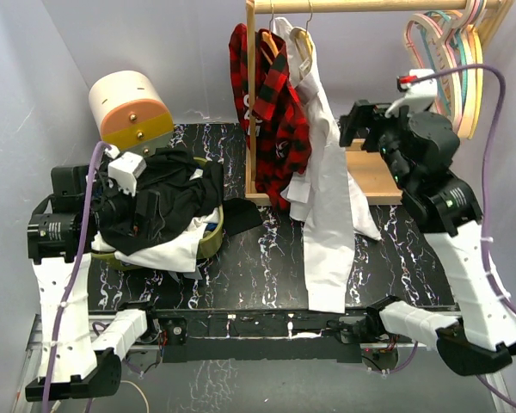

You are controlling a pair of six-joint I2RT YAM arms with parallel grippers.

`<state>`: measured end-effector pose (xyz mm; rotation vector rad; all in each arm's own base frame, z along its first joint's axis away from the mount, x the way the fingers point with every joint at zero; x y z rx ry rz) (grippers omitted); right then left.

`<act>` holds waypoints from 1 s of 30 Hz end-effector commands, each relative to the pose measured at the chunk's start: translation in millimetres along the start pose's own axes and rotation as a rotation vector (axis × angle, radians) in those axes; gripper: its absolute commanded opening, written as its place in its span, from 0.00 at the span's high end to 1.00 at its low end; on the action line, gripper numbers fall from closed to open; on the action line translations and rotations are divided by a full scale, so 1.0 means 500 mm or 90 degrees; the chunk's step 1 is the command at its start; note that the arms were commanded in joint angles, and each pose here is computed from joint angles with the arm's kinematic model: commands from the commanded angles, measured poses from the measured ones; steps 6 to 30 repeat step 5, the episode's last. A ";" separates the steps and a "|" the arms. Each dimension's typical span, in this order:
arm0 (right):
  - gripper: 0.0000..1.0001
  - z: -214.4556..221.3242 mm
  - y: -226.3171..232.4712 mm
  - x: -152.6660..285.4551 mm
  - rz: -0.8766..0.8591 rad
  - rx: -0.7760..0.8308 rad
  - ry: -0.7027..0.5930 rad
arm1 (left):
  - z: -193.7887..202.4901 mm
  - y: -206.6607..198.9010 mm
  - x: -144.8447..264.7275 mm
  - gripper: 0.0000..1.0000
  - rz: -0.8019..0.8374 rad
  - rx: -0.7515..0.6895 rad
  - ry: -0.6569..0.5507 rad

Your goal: Place the shirt on the hanger

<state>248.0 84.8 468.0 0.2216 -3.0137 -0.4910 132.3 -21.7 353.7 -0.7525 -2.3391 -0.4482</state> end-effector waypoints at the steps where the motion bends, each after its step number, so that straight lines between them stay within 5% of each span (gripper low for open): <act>1: 0.02 0.067 -0.049 0.015 0.103 -0.025 0.035 | -0.010 0.034 0.001 0.03 -0.146 0.135 0.007; 5: 0.01 0.115 -0.075 0.043 0.129 -0.037 0.059 | -0.015 0.061 0.012 0.03 -0.254 0.168 -0.007; 30: 0.01 0.115 -0.075 0.043 0.129 -0.037 0.059 | -0.015 0.061 0.012 0.03 -0.254 0.168 -0.007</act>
Point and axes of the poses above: each gripper's point midway between its finger pads, its own x axis back along the fingers, its own y axis along the line the jaws close on, z = x × y, the point moved 8 cm from there along x, back along the fingers, and after that the axes turned 14 degrees about -x, right-handed, at the moved point
